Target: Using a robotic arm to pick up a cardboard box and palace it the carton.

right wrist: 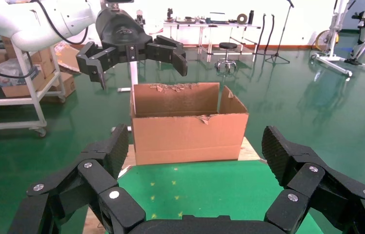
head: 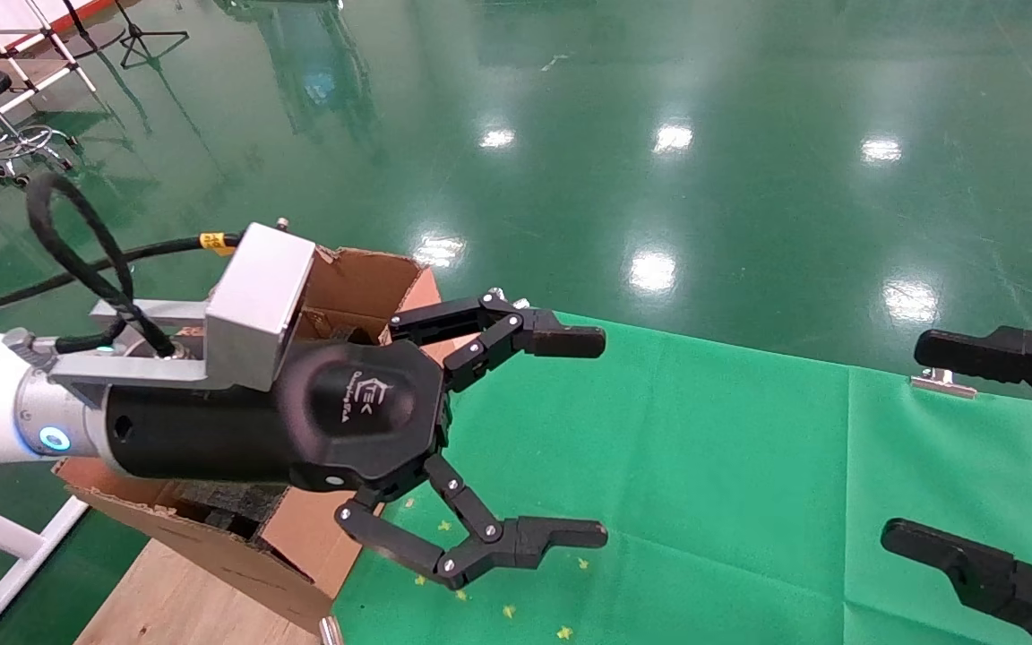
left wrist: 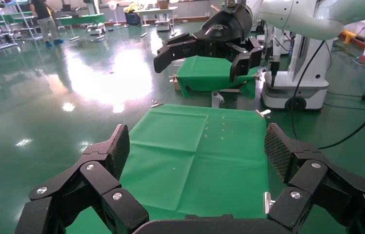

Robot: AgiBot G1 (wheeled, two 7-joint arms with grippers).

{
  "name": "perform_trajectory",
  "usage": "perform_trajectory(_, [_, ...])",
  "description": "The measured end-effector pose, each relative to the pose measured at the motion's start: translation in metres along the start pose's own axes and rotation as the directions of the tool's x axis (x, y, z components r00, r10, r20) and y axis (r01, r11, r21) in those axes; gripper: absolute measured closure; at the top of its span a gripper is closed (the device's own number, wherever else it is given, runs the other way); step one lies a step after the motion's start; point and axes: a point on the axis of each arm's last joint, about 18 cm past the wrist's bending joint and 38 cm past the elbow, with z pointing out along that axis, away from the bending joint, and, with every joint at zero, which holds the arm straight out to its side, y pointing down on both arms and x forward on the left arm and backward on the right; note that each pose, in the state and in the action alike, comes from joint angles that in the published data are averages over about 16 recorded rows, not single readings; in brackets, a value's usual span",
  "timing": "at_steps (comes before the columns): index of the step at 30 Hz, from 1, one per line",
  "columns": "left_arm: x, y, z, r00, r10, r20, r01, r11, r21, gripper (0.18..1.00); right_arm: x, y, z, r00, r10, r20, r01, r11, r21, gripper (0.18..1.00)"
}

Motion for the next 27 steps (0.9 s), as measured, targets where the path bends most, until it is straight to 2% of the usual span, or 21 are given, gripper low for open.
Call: perform_trajectory(27, [-0.0028,0.0011,-0.0006,1.0,-0.002,0.009,0.002,1.0,-0.007,0.183,0.0,0.0,0.0,1.0,0.0,0.0,0.0,1.0,0.0,0.178])
